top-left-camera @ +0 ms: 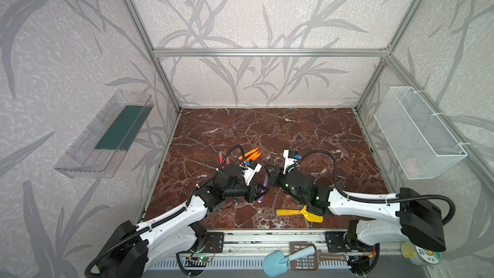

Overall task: Insert the pens into the pen caps
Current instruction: 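Carry the capped purple marker with left toward the markers while right draws back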

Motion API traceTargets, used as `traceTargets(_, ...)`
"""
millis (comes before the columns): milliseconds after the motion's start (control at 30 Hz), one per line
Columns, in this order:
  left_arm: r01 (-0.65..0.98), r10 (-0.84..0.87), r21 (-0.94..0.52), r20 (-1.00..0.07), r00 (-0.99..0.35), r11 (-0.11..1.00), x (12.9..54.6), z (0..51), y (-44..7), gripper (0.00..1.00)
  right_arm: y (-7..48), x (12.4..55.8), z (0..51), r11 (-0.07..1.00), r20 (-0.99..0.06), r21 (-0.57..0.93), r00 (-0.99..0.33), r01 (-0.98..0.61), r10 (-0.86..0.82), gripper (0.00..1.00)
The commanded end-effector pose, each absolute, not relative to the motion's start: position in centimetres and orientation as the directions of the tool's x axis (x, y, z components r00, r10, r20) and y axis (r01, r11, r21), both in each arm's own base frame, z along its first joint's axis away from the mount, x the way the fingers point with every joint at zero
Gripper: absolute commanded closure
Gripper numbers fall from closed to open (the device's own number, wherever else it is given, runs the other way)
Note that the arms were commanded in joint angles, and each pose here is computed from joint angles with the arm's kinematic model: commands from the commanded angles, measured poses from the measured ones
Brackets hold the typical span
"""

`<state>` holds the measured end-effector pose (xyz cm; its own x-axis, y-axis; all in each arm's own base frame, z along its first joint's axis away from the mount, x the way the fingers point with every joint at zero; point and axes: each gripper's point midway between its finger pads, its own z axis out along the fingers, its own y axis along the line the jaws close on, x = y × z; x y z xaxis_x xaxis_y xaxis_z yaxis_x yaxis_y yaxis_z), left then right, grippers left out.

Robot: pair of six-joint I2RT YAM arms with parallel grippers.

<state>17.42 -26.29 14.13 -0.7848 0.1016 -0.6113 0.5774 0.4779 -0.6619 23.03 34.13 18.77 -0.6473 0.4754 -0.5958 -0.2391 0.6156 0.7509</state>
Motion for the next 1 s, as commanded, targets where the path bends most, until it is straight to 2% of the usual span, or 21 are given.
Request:
traceTargets(0, 0.389, -0.221, -0.558, -0.736, -0.64, 0.733, 26.4, 17.3, -21.5, 1.0, 37.5, 15.1, 13.8, 0.647, -0.497, 0.711, -0.847, -0.274, 0.188, 1.0)
traceTargets(100, 0.359, -0.219, -0.536, -0.739, -0.637, 0.765, 26.6, 16.8, -20.9, 1.0, 37.3, 15.3, 13.9, 0.689, -0.511, 0.676, -0.84, -0.262, 0.182, 1.0)
traceTargets(300, 0.35, -0.22, -0.537, -0.733, -0.643, 0.767, 26.7, 16.6, -21.0, 1.0, 36.9, 16.0, 14.2, 0.67, -0.543, 0.691, -0.808, -0.273, 0.231, 1.0)
traceTargets(400, 0.35, -0.219, -0.543, -0.726, -0.651, 0.763, 26.8, 16.4, -21.2, 1.0, 35.7, 16.7, 14.9, 0.699, -0.583, 0.662, -0.772, -0.27, 0.253, 1.0)
traceTargets(567, 0.338, -0.221, -0.545, -0.72, -0.658, 0.767, 27.0, 15.9, -21.3, 1.0, 31.9, 18.6, 16.3, 0.744, -0.636, 0.626, -0.704, -0.234, 0.315, 0.73)
traceTargets(733, 0.275, -0.219, -0.517, -0.703, -0.676, 0.811, 27.6, 14.6, -20.5, 1.0, 27.0, 20.7, 17.6, 0.787, -0.673, 0.592, -0.642, -0.17, 0.367, 0.58)
traceTargets(967, 0.113, -0.196, -0.406, -0.644, -0.74, 0.907, 28.9, 11.0, -18.5, 1.0, 20.2, 23.4, 18.1, 0.87, -0.731, 0.488, -0.575, -0.063, 0.368, 0.4)
